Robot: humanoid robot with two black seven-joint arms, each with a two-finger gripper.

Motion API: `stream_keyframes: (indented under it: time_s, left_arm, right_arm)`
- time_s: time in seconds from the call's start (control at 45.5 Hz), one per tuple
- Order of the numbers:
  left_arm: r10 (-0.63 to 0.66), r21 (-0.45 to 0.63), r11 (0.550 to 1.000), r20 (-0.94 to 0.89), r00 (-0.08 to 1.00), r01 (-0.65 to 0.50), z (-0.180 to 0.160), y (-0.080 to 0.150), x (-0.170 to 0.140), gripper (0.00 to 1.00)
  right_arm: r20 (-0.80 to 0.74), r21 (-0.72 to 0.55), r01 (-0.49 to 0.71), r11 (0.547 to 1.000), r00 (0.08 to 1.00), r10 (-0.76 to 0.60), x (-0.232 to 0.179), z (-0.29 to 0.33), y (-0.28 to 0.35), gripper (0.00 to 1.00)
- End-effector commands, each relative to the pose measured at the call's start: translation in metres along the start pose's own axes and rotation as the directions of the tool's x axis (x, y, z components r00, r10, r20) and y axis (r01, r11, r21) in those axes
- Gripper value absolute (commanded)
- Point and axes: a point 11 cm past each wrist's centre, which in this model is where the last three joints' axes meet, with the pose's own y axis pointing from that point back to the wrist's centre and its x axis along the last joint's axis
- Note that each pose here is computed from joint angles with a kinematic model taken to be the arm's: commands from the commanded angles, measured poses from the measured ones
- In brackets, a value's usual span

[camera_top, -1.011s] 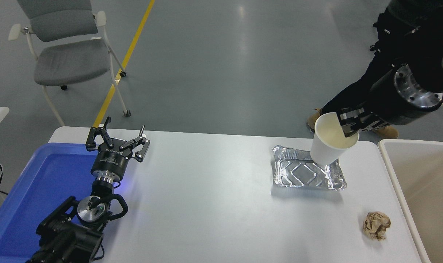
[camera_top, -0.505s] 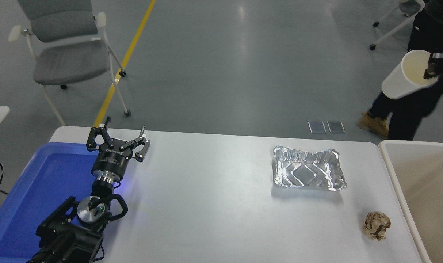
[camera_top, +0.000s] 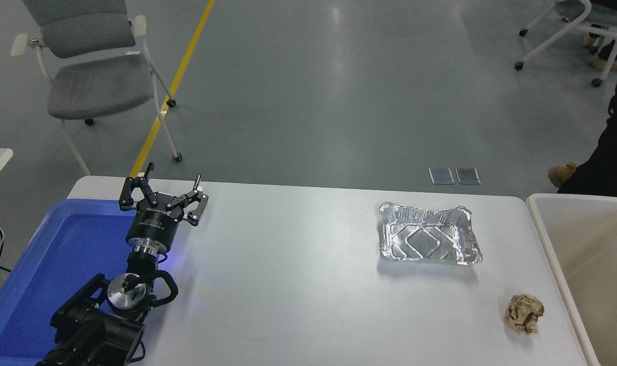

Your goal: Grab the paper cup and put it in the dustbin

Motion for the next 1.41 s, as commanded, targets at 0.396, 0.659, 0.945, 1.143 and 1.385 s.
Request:
stream_keyframes:
  time_s: [0.396, 0.659, 0.945, 1.143, 1.385]
  left_arm:
    - [-0.001, 0.001, 1.0, 0.0, 1.0, 0.001, 0.0, 0.0, 0.0, 0.99]
    - [0.0, 0.001, 1.0, -0.001, 1.0, 0.0, -0.001, 0.0, 0.0, 0.99]
    - [0.0, 0.001, 1.0, 0.0, 1.0, 0.0, 0.0, 0.0, 0.0, 0.99]
    - [0.0, -0.001, 1.0, 0.0, 1.0, 0.0, 0.0, 0.0, 0.0, 0.99]
    - [-0.001, 0.0, 1.0, -0.001, 1.0, 0.001, 0.0, 0.0, 0.0, 0.99]
  right_arm:
    - [0.454, -0.294, -0.03, 0.955, 0.875, 0.167, -0.179, 0.163, -0.015, 0.0]
    - [0.575, -0.337, -0.015, 0.941, 0.788, 0.218, -0.216, 0.166, -0.013, 0.0]
    - [0.595, -0.354, -0.005, 0.935, 0.77, 0.229, -0.225, 0.172, -0.01, 0.0]
    - [0.589, -0.367, 0.004, 0.93, 0.775, 0.229, -0.23, 0.181, -0.007, 0.54]
    - [0.58, -0.356, 0.008, 0.934, 0.786, 0.215, -0.229, 0.177, -0.009, 1.0]
